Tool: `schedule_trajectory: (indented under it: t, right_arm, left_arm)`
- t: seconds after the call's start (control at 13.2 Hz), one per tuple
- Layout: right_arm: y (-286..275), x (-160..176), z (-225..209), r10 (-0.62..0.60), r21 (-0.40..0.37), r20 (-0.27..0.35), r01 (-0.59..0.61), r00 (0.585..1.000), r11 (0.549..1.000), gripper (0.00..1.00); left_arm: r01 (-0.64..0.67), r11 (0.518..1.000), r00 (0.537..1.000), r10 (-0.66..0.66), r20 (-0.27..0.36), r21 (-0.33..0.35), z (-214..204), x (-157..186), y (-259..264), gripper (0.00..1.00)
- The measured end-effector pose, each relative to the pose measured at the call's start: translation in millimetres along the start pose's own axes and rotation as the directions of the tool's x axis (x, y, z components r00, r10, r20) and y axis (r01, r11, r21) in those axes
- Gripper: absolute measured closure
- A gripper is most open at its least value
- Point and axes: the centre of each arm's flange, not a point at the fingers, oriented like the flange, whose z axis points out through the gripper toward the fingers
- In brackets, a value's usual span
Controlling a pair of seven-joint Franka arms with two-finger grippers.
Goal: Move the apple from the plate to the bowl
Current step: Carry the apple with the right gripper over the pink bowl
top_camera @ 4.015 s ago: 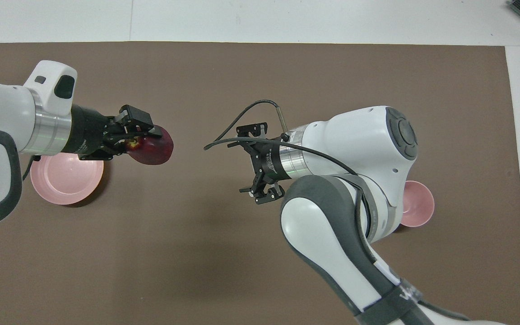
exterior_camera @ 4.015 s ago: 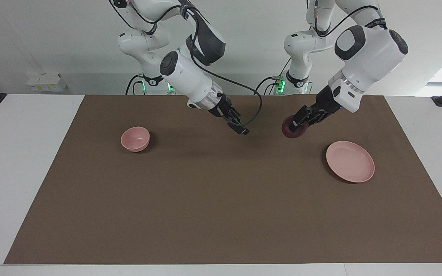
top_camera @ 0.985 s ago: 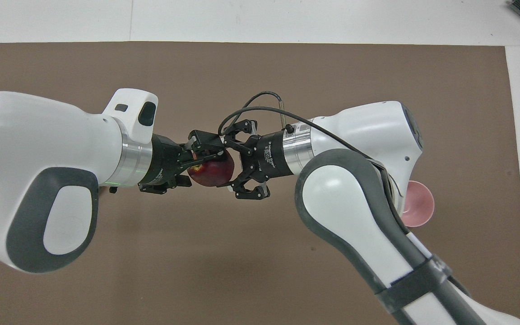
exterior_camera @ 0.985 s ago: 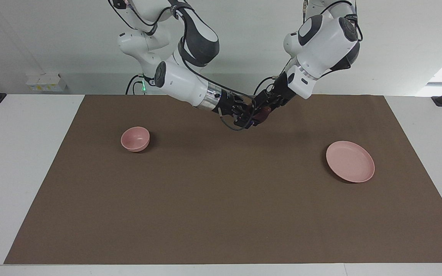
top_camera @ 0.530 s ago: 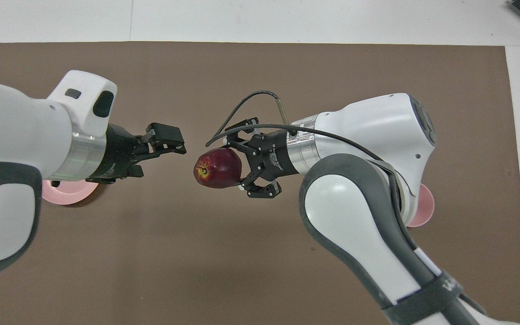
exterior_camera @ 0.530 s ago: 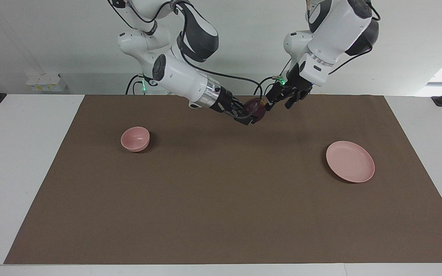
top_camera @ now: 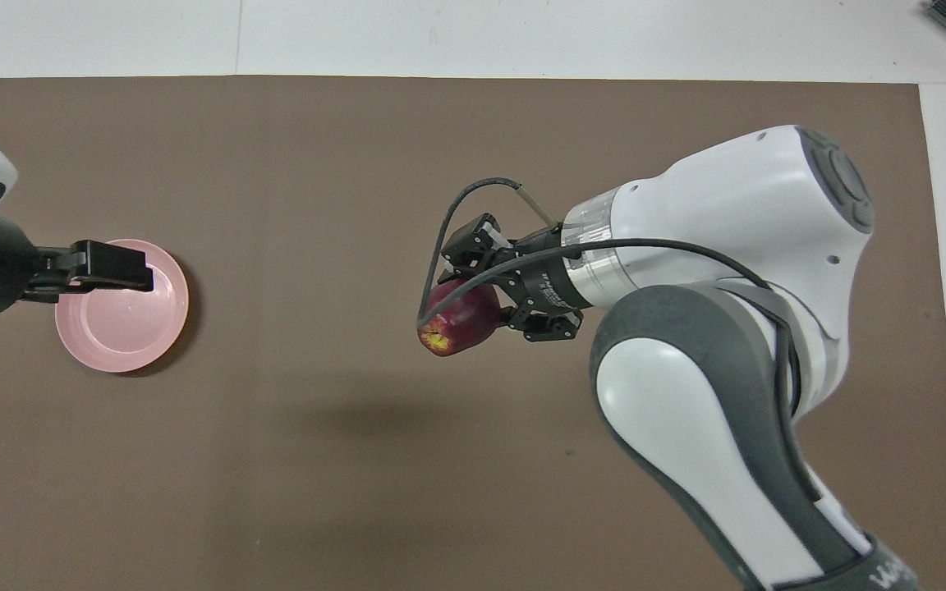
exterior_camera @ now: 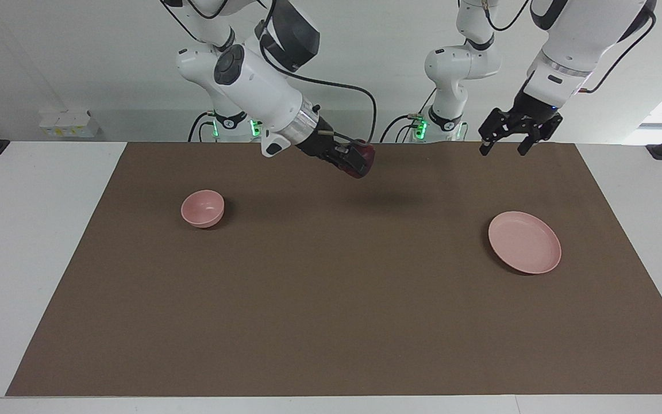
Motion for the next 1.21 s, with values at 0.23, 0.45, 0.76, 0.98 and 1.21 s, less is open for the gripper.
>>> schedule_trajectory:
  t: [0.23,0.45,0.76,0.98,1.21]
  right_arm:
    - [21.0,20.2,-14.8,-0.199,-0.121,-0.035,0.193,0.979,0.974,0.31]
    - [34.9,26.8,-29.9,-0.263,-0.236,-0.071,0.24,0.962,0.942,0.31]
    - [60.7,52.9,-54.6,-0.286,-0.342,-0.121,0.231,0.951,0.911,0.31]
    - [82.1,76.9,-71.4,-0.375,-0.397,-0.112,0.305,0.92,0.866,0.31]
    - [124.5,112.6,-89.5,-0.465,-0.463,-0.113,0.367,0.878,0.807,0.31]
  left_arm:
    - [-0.077,0.995,0.997,0.076,0.029,0.064,-1.3,-2.7,-10.7,0.0]
    - [-0.083,0.994,0.994,0.078,0.081,0.068,3.1,-8.3,-12.2,0.0]
    - [-0.08,0.994,0.993,0.074,0.094,0.067,8.0,-8.3,-15.0,0.0]
    - [-0.076,0.995,0.993,0.069,0.097,0.067,9.5,-8.1,-18.1,0.0]
    - [-0.076,0.995,0.992,0.068,0.106,0.069,14.2,-10.2,-18.3,0.0]
